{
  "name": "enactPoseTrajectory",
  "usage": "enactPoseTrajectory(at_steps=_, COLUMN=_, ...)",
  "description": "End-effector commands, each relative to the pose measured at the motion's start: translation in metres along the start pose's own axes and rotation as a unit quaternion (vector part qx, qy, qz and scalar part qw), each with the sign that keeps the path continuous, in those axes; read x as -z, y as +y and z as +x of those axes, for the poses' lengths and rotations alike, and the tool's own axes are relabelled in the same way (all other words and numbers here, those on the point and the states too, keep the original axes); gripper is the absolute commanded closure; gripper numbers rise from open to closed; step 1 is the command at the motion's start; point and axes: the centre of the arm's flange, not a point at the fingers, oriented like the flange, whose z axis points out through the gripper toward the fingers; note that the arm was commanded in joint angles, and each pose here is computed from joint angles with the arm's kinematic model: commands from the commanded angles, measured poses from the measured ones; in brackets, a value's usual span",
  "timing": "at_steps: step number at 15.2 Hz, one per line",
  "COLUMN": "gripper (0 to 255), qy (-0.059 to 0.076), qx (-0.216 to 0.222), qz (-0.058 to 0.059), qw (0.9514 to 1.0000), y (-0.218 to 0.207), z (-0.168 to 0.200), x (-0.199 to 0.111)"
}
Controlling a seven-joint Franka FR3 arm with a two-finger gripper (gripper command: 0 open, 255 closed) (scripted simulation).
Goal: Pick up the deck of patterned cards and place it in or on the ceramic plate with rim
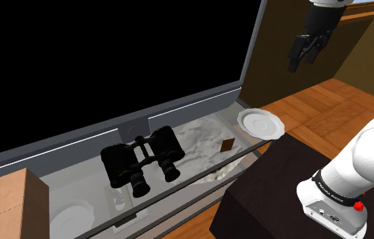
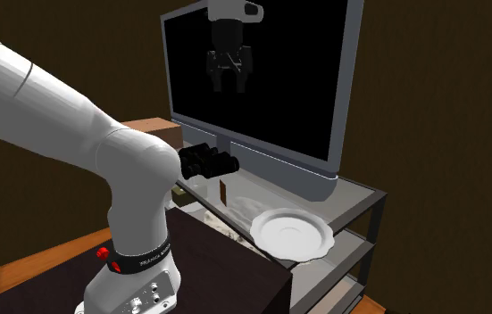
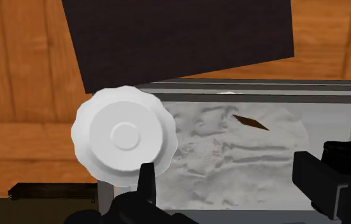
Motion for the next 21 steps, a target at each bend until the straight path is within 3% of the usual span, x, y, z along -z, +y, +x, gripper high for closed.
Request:
enactPoseTrajectory(at_steps=1, gripper=0, qy=0.0, qx=0.0, qz=0.0, qw=1.0, y=0.0, z=0.0, x=0.0)
enactPoseTrajectory(at_steps=11, gripper=0, qy=-0.076, qx=-0.025, qz=0.039, qw=0.996, y=-0.037, z=0.075, x=-0.113)
enactPoseTrajectory(at_steps=21, gripper=0, qy=-0.151, qx=-0.049, qz=0.078, qw=0.9842, y=-0.079, z=0.133, x=-0.233)
